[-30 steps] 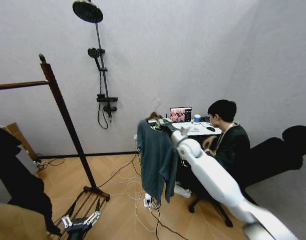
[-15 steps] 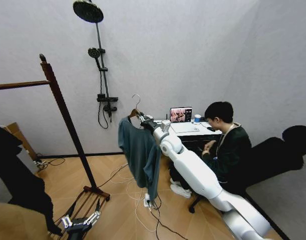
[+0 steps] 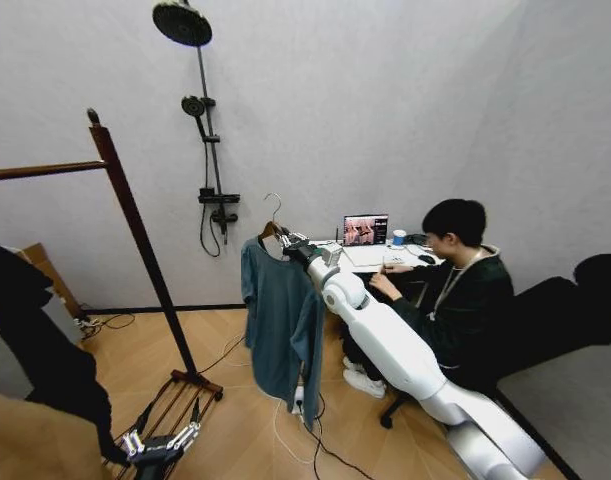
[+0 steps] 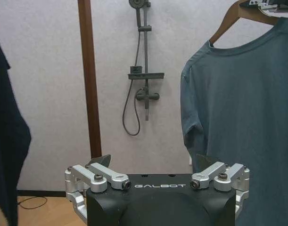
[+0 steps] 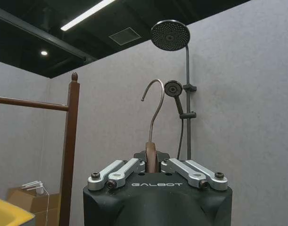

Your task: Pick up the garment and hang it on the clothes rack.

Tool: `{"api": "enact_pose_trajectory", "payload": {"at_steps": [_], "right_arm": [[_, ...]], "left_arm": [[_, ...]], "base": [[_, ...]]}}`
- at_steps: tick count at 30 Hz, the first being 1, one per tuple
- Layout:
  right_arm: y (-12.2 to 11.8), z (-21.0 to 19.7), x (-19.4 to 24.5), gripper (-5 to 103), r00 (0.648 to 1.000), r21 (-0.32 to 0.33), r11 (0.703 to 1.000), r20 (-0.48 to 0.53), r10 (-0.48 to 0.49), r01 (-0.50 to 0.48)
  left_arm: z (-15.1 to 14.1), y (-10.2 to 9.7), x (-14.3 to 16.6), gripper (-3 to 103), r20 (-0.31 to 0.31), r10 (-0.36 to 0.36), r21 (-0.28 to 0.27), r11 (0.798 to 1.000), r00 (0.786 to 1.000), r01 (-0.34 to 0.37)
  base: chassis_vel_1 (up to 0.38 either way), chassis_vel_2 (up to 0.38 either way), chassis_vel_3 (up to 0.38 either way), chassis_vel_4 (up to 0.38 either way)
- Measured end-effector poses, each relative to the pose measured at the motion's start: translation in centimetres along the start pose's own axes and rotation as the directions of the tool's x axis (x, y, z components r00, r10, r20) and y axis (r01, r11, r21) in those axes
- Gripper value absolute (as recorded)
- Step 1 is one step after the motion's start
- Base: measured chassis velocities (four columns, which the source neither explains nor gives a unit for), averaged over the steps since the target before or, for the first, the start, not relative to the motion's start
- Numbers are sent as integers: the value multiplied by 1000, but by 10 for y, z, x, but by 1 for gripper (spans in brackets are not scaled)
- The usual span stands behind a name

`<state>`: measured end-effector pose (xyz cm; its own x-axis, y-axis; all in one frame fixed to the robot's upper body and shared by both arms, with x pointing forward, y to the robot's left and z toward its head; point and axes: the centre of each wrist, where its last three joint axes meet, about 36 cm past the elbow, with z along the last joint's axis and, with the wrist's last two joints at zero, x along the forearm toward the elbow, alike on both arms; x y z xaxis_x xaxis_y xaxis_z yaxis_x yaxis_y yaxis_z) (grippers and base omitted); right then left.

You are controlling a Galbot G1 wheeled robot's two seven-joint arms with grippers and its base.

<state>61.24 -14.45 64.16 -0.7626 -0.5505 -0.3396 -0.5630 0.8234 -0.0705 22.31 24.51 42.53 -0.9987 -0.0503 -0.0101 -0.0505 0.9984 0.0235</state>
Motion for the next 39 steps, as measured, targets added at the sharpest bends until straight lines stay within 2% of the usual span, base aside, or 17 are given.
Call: {"api": "enact_pose_trajectory", "payload": {"at_steps": [13, 16, 21, 27, 32, 35, 39], "right_arm": [[2, -11, -11, 10, 1000, 12, 1000, 3, -14, 14], [2, -15, -18, 10, 1000, 46, 999, 7, -6, 6], [2, -19, -26, 10, 1000, 61, 998, 8, -11, 10], [-4, -29, -54, 10, 1000, 112, 994, 18, -9, 7], [-26, -44, -88, 10, 999, 192, 981, 35, 30, -36], [-36, -56, -105, 10, 998, 202, 978, 38, 53, -59], [-35, -75, -124, 10, 998, 201, 978, 45, 50, -58]], "left_arm": [[0, 0, 0, 100, 0, 0, 0, 1000, 1000, 0], [0, 0, 0, 100, 0, 0, 0, 1000, 1000, 0], [0, 0, 0, 100, 0, 0, 0, 1000, 1000, 0], [0, 0, 0, 100, 0, -1, 0, 1000, 1000, 1], [0, 0, 0, 100, 0, 0, 0, 1000, 1000, 0], [0, 0, 0, 100, 0, 0, 0, 1000, 1000, 0], [0, 0, 0, 100, 0, 0, 0, 1000, 1000, 0]], "base": [[83, 87, 85, 78], [115, 111, 114, 107], [118, 121, 118, 129], [115, 112, 116, 114], [25, 24, 28, 22], [0, 0, 0, 0], [0, 0, 0, 0]]}}
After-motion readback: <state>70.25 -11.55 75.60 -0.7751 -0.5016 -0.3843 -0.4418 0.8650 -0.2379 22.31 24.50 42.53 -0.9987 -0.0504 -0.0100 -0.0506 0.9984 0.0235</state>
